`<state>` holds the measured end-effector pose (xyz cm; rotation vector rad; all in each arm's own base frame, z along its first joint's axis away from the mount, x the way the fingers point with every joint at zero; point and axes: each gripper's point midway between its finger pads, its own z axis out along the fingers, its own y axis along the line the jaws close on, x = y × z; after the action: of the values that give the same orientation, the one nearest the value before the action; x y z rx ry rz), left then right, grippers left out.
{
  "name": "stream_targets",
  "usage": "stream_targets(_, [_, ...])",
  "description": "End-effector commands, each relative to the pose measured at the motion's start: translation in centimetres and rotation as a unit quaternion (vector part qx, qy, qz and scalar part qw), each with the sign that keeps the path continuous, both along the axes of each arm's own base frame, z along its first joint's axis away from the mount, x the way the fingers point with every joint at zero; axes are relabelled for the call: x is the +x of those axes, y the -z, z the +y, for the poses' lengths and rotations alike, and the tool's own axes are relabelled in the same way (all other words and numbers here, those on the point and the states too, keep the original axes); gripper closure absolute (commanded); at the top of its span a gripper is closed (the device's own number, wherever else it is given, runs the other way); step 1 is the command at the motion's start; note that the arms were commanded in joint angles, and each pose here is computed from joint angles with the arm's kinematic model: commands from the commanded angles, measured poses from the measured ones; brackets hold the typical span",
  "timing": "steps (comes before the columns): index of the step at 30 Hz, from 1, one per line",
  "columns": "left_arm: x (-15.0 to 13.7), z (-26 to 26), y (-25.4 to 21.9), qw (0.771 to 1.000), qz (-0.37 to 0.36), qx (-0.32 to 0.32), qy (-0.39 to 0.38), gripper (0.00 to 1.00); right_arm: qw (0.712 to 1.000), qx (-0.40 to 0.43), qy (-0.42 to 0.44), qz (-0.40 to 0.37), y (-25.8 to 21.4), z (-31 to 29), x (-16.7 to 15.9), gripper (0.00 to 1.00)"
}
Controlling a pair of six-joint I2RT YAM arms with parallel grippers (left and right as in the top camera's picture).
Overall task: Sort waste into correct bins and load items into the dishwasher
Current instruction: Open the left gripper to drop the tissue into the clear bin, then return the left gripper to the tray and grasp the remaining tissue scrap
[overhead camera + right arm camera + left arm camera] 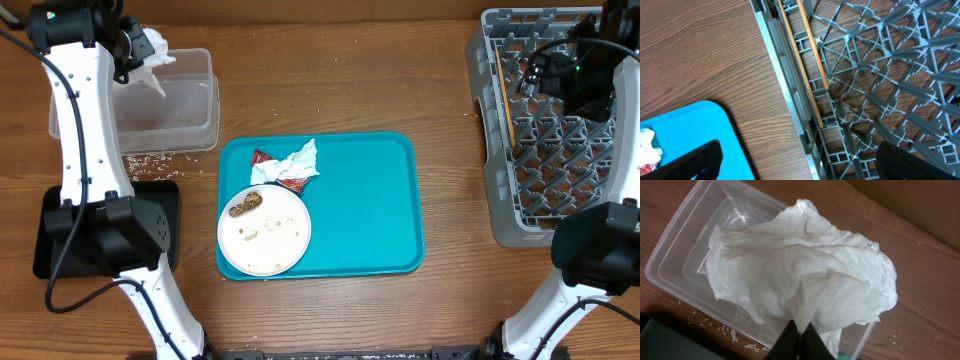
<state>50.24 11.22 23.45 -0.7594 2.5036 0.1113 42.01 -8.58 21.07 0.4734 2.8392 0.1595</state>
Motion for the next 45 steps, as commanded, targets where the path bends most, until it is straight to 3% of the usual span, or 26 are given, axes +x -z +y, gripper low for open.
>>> stream_targets(1, [-0.3,2.0,3.2,0.998,0.045,0.027,-0.031,0.82,1.0,-0.003,0.003,-0.003,-0.1,-0.1,0.1,0.0])
stream_targets(4, [-0.6,2.5,4.8,0.996,0.074,0.037,-0.036,0.47,1.0,-0.003,0.003,-0.003,-0.1,-0.1,0.1,0.0])
stream_targets(6, [-1.1,2.4,5.4,0.995,0.09,0.036,-0.03,0.39,1.0,-0.003,0.003,-0.003,-0.1,-0.1,0.1,0.0])
stream_targets(11, [-1.7,1.5,3.9,0.996,0.083,0.023,-0.022,0.41,1.0,-0.003,0.003,-0.003,-0.1,-0.1,0.1,0.0])
stream_targets(18, [-1.2,-3.2,-0.5,0.998,0.013,-0.044,0.035,0.38,1.0,-0.003,0.003,-0.003,-0.1,-0.1,0.1,0.0])
stream_targets(20, [-1.3,-5.2,-0.8,0.995,0.011,-0.075,0.069,0.41,1.0,-0.003,0.003,-0.003,-0.1,-0.1,0.1,0.0])
stream_targets(22, [-1.2,-8.7,-1.0,0.981,0.006,-0.123,0.149,0.44,1.0,-0.003,0.003,-0.003,-0.1,-0.1,0.1,0.0])
stream_targets(24, [-1.4,-13.6,-1.3,0.946,-0.006,-0.182,0.267,0.44,1.0,-0.003,0.003,-0.003,-0.1,-0.1,0.1,0.0])
stream_targets(27, [-2.7,-18.2,-0.7,0.916,0.015,-0.214,0.34,0.43,1.0,-0.003,0.003,-0.003,-0.1,-0.1,0.1,0.0])
stream_targets(30, [-4.3,-20.8,1.6,0.913,0.076,-0.186,0.355,0.45,1.0,-0.003,0.003,-0.003,-0.1,-0.1,0.1,0.0])
stream_targets(36, [-6.5,-23.8,5.9,0.913,0.177,-0.04,0.365,0.42,1.0,-0.003,0.003,-0.003,-0.1,-0.1,0.1,0.0])
stream_targets(42, [-7.3,-26.1,10.2,0.892,0.232,0.033,0.387,0.36,1.0,-0.003,0.003,-0.003,-0.1,-0.1,0.1,0.0])
stream_targets(45, [-7.8,-26.3,12.7,0.88,0.269,0.036,0.389,0.37,1.0,-0.003,0.003,-0.003,-0.1,-0.1,0.1,0.0])
